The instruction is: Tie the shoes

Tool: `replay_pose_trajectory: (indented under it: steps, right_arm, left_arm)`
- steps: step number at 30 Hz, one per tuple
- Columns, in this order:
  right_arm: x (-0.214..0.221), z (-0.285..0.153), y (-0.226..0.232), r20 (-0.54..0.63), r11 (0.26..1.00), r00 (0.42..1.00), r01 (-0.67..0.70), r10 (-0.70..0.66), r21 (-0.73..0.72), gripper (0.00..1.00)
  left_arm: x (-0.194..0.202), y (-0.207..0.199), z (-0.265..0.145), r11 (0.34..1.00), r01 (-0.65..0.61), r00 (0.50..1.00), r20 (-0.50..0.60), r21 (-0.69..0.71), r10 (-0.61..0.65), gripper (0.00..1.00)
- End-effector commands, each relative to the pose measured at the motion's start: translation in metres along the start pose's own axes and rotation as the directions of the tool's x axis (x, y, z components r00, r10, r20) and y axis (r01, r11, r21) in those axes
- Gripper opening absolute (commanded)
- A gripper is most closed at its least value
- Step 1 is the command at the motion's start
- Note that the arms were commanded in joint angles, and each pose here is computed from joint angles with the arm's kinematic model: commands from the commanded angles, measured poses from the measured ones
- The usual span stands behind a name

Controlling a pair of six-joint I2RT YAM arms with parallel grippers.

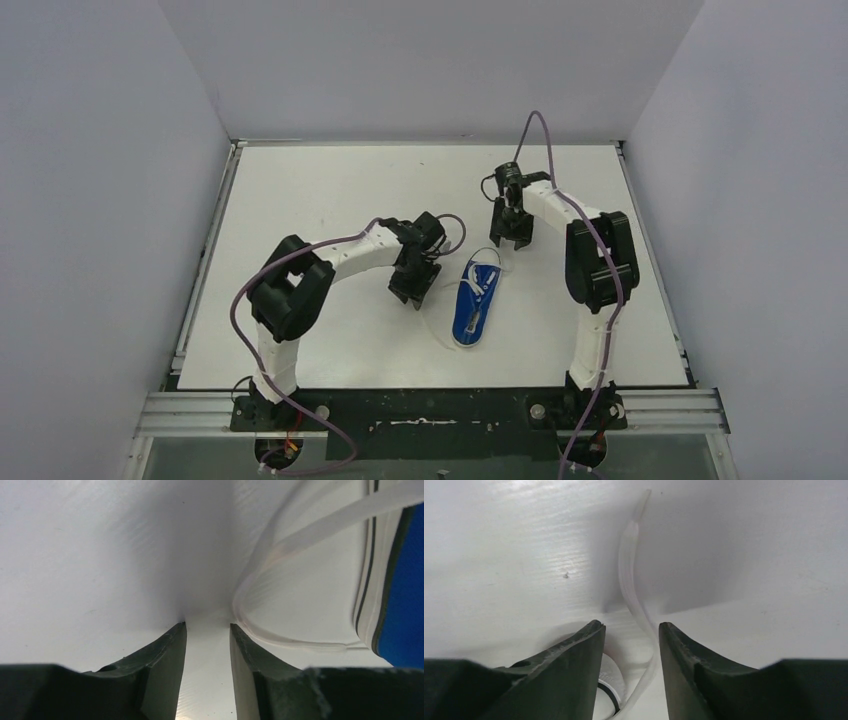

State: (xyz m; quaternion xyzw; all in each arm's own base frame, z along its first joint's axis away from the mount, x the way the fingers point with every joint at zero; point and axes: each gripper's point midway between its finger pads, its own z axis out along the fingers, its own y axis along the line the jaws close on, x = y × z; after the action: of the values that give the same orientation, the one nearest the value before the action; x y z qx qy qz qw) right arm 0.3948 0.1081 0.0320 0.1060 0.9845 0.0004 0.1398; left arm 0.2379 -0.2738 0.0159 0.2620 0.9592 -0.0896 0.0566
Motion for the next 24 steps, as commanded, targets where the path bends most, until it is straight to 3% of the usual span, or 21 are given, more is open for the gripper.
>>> replay_pose_trajectory:
  steps: [1,4,9,13,14,17,19,24]
  right_arm:
    - [-0.004,0.003,-0.029,0.032,0.975,0.993,0.106,-0.115,0.195,0.4]
    - [0.001,0.004,-0.032,0.033,0.967,0.99,0.129,-0.14,0.219,0.29]
    - [0.007,0.006,-0.053,0.048,0.972,0.993,0.093,-0.106,0.216,0.01]
    - [0.015,-0.004,-0.079,0.027,0.979,0.997,0.062,-0.069,0.196,0.0]
    - [0.019,-0.009,-0.084,0.016,0.982,0.998,0.056,-0.06,0.18,0.0]
    - [0.04,-0.028,-0.09,-0.024,0.994,0.998,0.06,-0.058,0.094,0.0]
    - [0.053,-0.039,-0.083,-0.029,0.996,0.996,0.089,-0.089,0.006,0.0]
    - [0.071,-0.068,-0.082,-0.003,0.995,0.996,0.087,-0.088,-0.051,0.0]
  left_arm:
    - [-0.007,0.018,0.006,0.99,-0.008,1.0,-0.012,-0.139,0.007,0.33]
    - [-0.002,0.024,0.01,0.985,-0.002,0.999,-0.033,-0.173,-0.004,0.25]
    - [0.015,0.033,0.01,0.979,-0.015,0.996,-0.089,-0.202,-0.003,0.02]
    - [0.026,0.032,-0.001,0.982,-0.02,0.996,-0.09,-0.188,0.003,0.0]
    - [0.027,0.03,-0.008,0.985,-0.013,0.998,-0.066,-0.172,0.001,0.01]
    - [0.024,0.013,-0.026,0.999,0.006,1.0,0.018,-0.047,-0.005,0.34]
    - [0.017,0.004,-0.034,1.0,0.013,0.998,0.069,-0.003,-0.013,0.48]
    - [0.001,-0.012,-0.026,0.999,0.022,0.995,0.095,0.025,-0.024,0.57]
